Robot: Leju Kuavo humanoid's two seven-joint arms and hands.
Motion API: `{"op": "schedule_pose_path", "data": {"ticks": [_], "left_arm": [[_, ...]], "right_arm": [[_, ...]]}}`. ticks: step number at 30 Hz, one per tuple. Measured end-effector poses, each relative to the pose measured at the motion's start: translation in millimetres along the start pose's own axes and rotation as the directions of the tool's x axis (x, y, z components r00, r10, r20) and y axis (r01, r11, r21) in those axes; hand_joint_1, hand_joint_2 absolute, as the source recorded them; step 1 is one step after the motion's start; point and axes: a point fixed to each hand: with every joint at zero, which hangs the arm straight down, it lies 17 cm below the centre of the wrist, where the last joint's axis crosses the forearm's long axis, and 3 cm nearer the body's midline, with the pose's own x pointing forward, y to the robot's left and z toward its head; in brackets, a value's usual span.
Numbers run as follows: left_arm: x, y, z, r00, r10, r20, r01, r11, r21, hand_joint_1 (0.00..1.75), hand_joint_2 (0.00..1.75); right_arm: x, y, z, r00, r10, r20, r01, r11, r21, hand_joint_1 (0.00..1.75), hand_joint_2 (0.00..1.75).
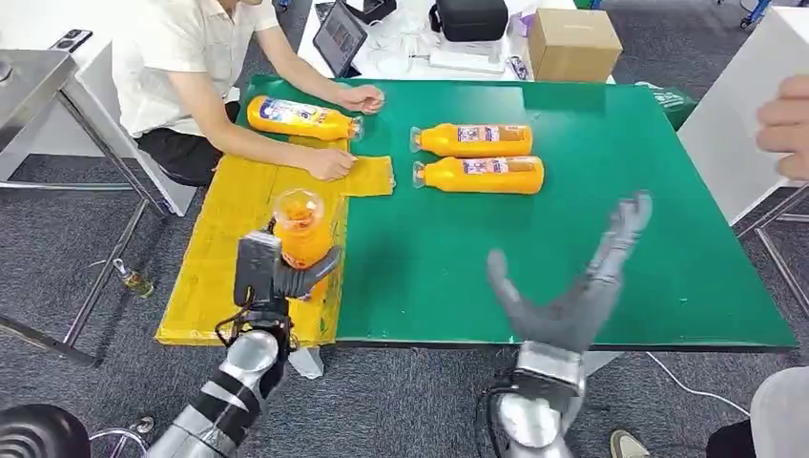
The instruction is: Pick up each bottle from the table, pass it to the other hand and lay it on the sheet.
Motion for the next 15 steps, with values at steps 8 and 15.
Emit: {"op": "schedule_pose_path", "data": {"ticks": [8,15], "left_arm": [[-49.7,-15.7,-17.8,0.814,-0.579,0.037,0.575,0.796,-0.189,1.75,1.75],[-120.8,-4.5,-28.2,0.548,-0.836,-0.013,0.743,0.494,-0.452,1.48,1.75]], "right_arm": [[6.3,-24.4,-15.2,1.000,-0.022,-0.009,0.021,0.995,-0.102,0.00,1.75],[-1.3,-5.0,-1.2,0.989,-0.126,-0.077,0.120,0.990,-0.076,0.00,1.75]]}}
